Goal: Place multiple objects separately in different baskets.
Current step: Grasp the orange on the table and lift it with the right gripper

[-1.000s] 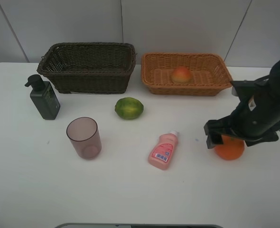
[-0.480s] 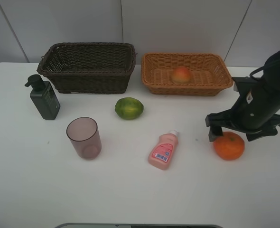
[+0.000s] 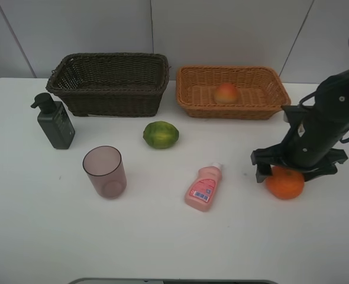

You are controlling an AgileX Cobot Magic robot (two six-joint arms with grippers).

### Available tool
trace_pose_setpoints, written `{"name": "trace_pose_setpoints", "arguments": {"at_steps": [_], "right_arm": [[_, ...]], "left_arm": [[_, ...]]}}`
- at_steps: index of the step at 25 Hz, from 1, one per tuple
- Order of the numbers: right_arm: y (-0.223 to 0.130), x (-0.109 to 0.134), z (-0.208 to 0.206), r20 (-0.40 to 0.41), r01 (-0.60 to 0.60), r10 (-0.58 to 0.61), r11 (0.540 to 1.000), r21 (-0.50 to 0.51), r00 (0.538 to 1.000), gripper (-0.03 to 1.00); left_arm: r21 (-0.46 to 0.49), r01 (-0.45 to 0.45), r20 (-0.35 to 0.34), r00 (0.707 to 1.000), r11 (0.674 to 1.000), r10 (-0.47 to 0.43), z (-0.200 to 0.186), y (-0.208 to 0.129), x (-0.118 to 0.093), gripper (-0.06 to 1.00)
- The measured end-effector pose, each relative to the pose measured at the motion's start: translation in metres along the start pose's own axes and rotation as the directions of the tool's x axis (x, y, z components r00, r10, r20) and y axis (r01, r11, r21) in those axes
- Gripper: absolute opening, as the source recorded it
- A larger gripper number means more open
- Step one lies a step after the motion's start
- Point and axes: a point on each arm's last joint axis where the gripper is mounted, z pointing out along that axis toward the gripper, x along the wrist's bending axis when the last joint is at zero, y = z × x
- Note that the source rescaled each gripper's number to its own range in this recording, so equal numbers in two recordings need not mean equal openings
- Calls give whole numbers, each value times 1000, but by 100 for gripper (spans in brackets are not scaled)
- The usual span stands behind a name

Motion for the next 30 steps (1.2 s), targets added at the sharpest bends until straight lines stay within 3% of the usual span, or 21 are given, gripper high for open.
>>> {"name": "trace_pose_setpoints", "arguments": {"at_steps": [10,12,14,15,30], "right_arm": [[-2,2,22,17,11,-12,998,68,1000,98],[-2,2,22,16,11,-12,998,67,1000,87],[-2,2,22,16,11,-12,998,67,1000,58],[-2,3,22,16,11,-12,998,66,1000,54],[-1,3,22,14,11,-12,998,62,1000,54]], "left_arm": [[0,0,0,1000,1000,0,0,0,0,96],[0,0,0,1000,1000,0,0,0,0,96],[0,0,0,1000,1000,0,0,0,0,96],[0,0,0,1000,1000,0,0,0,0,96],[0,0,0,1000,1000,0,0,0,0,96]]}}
